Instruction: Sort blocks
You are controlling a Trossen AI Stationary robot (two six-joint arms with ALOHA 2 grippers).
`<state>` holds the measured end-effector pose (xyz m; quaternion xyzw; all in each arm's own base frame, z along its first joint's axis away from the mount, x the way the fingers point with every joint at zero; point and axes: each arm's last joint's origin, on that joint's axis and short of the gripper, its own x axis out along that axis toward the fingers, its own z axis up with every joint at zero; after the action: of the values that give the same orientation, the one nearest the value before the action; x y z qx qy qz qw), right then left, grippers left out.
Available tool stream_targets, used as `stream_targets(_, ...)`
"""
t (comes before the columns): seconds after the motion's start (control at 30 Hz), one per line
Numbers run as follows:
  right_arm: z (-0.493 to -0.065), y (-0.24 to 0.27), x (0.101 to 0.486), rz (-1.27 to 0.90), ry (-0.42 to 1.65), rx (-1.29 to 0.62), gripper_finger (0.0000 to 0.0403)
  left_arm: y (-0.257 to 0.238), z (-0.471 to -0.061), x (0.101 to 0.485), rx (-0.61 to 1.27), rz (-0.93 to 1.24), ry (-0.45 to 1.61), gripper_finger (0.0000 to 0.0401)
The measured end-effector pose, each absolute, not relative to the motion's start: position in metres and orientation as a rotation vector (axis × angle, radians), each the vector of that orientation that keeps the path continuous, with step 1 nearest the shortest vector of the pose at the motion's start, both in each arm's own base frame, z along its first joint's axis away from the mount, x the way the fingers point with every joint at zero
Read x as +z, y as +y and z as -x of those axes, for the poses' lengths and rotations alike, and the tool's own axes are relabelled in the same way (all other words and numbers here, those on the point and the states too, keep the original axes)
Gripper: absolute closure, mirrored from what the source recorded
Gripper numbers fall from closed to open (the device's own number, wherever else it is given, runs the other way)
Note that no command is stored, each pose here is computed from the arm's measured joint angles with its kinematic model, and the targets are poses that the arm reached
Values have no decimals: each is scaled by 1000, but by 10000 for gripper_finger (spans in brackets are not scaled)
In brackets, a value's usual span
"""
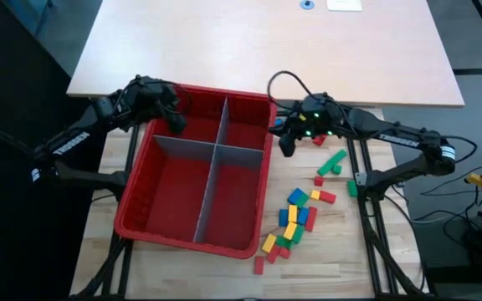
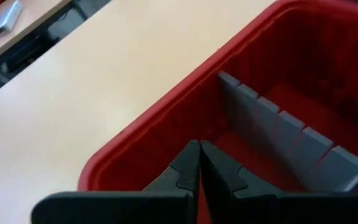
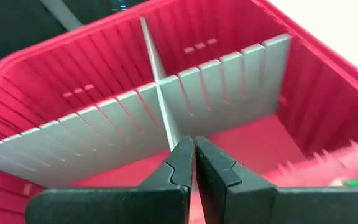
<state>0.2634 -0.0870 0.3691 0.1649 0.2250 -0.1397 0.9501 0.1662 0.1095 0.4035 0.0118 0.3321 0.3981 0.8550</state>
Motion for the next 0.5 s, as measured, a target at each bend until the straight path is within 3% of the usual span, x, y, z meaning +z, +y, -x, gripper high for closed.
stream_targets(0.23, -230, -80, 348, -398, 350, -395, 403, 117, -153, 404, 889, -2, 715, 401)
stream_targets(0.5, -226, -78, 315, -552, 319, -426, 403, 129, -142, 388, 928, 56, 737, 401)
